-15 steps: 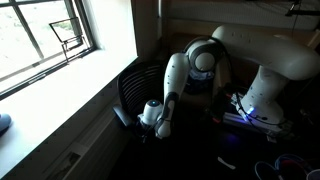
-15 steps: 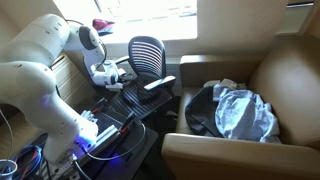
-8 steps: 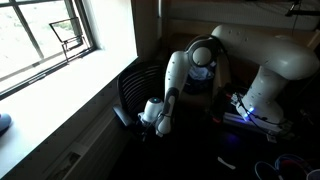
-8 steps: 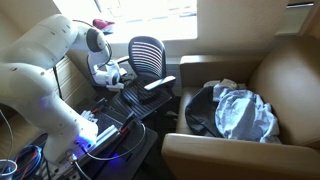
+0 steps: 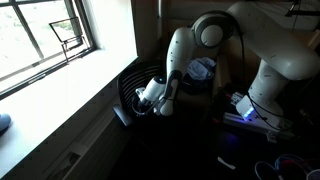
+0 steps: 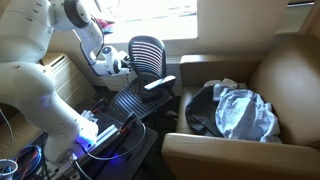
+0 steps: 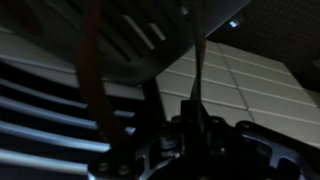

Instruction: Take the belt from the seat and hang it on the backrest of the chair

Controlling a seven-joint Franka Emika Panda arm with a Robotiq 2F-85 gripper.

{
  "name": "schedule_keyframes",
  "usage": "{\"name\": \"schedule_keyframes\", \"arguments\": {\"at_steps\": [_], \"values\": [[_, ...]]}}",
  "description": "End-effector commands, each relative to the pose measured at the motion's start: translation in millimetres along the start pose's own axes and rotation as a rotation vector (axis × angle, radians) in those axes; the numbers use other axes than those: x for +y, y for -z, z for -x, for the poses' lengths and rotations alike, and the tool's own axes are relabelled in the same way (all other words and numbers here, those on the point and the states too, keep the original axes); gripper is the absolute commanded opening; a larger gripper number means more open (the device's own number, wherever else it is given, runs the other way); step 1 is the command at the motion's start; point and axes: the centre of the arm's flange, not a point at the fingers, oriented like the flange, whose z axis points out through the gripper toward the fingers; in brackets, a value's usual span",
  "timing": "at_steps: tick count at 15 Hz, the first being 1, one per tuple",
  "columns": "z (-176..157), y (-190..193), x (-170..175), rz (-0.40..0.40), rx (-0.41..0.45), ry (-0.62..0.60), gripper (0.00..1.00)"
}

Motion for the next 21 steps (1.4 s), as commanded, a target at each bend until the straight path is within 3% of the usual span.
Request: {"name": "schedule_keyframes", "arguments": {"at_steps": [1,4,7,11,12,13,14,18,20,21], "values": [[-9,90,27,0.199,0.02,0.008,0.0],[-43,154,66,0.348,0.104,-0.082,0.0],[-71,224,98,0.437,0.231,-0.232,0.0],[-95,316,140,0.491,0.36,-0.463,0.0],[-94,339,149,0.51,0.369,-0.481,0.0],[-88,360,147,0.46,0.339,-0.414,0.0],[-109,309,161,0.499,0.356,-0.44,0.01],[-92,337,156,0.455,0.345,-0.444,0.0],[-107,355,170,0.562,0.455,-0.473,0.0],[-125,377,183,0.57,0.481,-0.514,0.0]]}}
